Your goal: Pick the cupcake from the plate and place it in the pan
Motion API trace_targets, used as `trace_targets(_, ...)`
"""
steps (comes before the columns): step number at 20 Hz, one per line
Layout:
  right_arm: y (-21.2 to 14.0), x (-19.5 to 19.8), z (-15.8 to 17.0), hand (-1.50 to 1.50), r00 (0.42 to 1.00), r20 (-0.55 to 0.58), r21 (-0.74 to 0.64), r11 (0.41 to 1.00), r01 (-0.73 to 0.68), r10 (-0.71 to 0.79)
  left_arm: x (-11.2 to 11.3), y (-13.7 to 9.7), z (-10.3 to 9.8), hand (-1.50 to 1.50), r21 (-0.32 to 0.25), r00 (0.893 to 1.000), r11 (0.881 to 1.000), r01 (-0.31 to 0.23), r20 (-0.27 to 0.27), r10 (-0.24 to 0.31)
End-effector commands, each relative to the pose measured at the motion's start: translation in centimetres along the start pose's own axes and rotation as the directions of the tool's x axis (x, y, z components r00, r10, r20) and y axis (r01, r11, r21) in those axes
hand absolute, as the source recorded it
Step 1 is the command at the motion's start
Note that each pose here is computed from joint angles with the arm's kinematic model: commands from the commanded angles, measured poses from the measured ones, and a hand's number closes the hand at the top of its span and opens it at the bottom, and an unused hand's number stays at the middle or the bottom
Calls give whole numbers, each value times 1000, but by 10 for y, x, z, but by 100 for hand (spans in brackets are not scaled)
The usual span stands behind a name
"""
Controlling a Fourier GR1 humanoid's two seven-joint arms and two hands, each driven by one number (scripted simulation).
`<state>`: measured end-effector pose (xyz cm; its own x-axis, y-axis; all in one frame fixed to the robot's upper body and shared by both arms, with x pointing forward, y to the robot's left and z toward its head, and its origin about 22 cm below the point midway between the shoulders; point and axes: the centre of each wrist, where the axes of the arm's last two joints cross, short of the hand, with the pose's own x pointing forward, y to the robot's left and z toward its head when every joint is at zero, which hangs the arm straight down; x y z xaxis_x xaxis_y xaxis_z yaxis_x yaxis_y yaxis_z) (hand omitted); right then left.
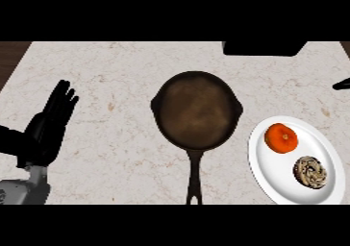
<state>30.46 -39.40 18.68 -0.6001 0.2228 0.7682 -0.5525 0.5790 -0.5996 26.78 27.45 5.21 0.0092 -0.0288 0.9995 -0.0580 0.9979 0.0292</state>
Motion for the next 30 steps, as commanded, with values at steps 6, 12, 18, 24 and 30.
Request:
trace_targets(6,-9,22,-17,-150,972,133,336,913,-230,196,18,-14,-15,0,-31,1000,1000,-3,-22,2)
trace_targets(12,14,10,-20,-150,915,192,487,774,-404,356,23,-11,-22,0,-23,1000,1000,16,-22,-17)
trace_targets(18,36,-1,-6,-150,846,189,722,513,-464,499,12,-6,-17,0,-10,999,1000,4,-36,-4)
trace_targets(24,31,-24,7,-150,810,284,733,428,-528,512,4,-7,-17,0,-4,999,1000,5,-39,-5)
trace_targets(30,18,-15,19,-150,671,389,666,310,-678,632,4,1,-24,0,20,999,1000,10,-51,-9)
